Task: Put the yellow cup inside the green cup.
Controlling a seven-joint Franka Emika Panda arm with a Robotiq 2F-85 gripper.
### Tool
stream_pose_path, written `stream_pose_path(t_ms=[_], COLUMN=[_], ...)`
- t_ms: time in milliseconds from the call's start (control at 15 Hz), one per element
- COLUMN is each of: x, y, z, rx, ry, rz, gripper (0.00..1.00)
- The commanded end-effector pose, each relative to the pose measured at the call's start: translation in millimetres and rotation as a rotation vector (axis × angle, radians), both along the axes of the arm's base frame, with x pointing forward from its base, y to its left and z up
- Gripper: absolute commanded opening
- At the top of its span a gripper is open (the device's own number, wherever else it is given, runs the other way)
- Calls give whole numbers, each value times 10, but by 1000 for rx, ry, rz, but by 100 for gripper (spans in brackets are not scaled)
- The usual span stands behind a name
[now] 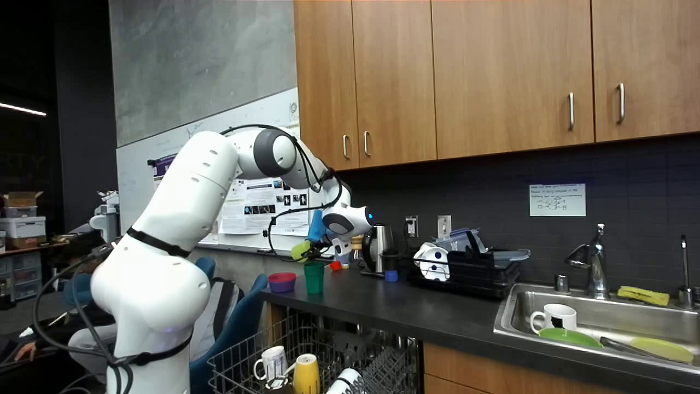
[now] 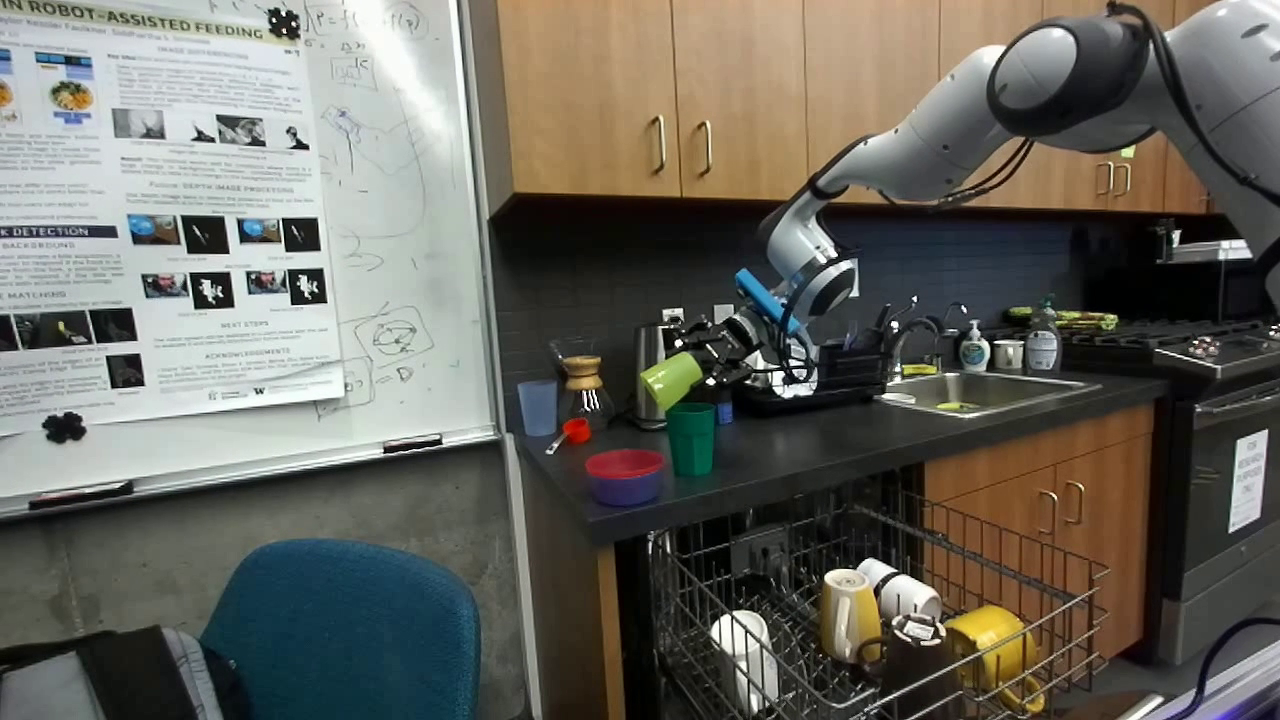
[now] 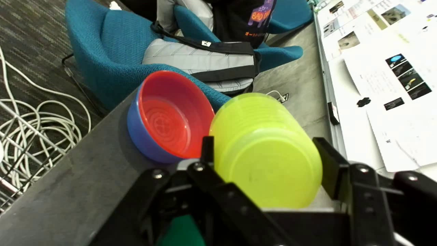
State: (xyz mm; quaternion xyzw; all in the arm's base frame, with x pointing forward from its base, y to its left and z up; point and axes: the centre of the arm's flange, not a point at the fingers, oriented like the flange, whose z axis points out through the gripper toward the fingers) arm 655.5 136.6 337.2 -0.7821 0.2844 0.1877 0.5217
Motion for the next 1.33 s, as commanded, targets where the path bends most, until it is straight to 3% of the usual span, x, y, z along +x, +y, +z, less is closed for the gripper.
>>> stream_pose_path(t_ms=[0, 733, 1267], x=[-152, -237, -200], y=[-66, -12, 7], z=[110, 39, 8], rx=[82, 271, 297], ry=[79, 334, 501], rz=[-24, 21, -13], gripper=[45, 45, 45])
